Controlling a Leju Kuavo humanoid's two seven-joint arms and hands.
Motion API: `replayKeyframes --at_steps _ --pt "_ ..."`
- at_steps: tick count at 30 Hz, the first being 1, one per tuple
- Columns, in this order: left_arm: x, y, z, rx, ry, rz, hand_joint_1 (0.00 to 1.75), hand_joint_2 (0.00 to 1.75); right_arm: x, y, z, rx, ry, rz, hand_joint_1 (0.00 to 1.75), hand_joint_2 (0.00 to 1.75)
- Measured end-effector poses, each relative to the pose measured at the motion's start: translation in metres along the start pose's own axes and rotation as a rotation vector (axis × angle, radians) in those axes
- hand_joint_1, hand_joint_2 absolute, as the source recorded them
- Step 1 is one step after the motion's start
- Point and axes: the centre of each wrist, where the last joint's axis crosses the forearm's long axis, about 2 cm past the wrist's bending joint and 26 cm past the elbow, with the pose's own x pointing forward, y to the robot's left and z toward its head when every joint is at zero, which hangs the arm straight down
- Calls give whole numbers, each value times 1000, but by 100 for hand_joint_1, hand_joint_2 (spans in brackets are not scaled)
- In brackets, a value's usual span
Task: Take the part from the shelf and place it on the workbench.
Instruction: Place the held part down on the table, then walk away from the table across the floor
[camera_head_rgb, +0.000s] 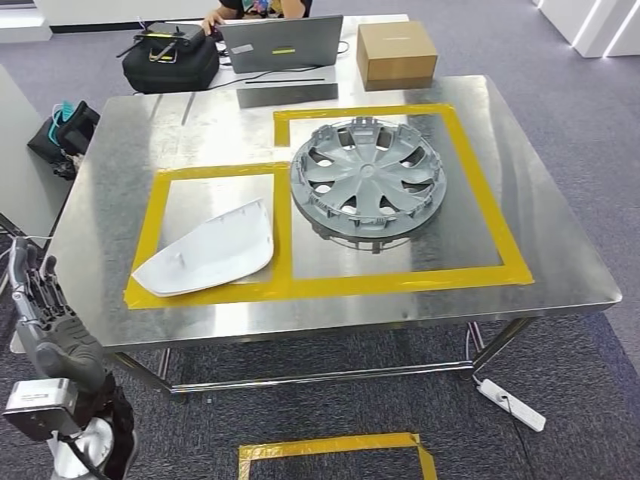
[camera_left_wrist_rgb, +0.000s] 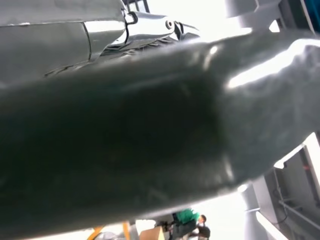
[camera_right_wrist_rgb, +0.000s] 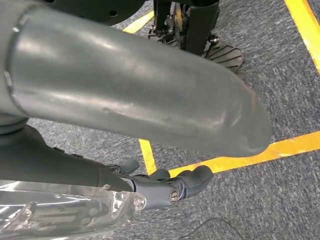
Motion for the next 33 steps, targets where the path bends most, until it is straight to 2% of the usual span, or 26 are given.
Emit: replayKeyframes --at_steps 8,24,33 --pt "0 9 3 12 6 -17 0 0 0 0 0 1 1 -6 0 0" --pt "4 9 4 30 -11 -27 0 0 4 1 -1 3 -12 -18 0 0" --pt "4 9 4 27 11 -19 0 0 6 1 -2 7 -4 -29 0 0"
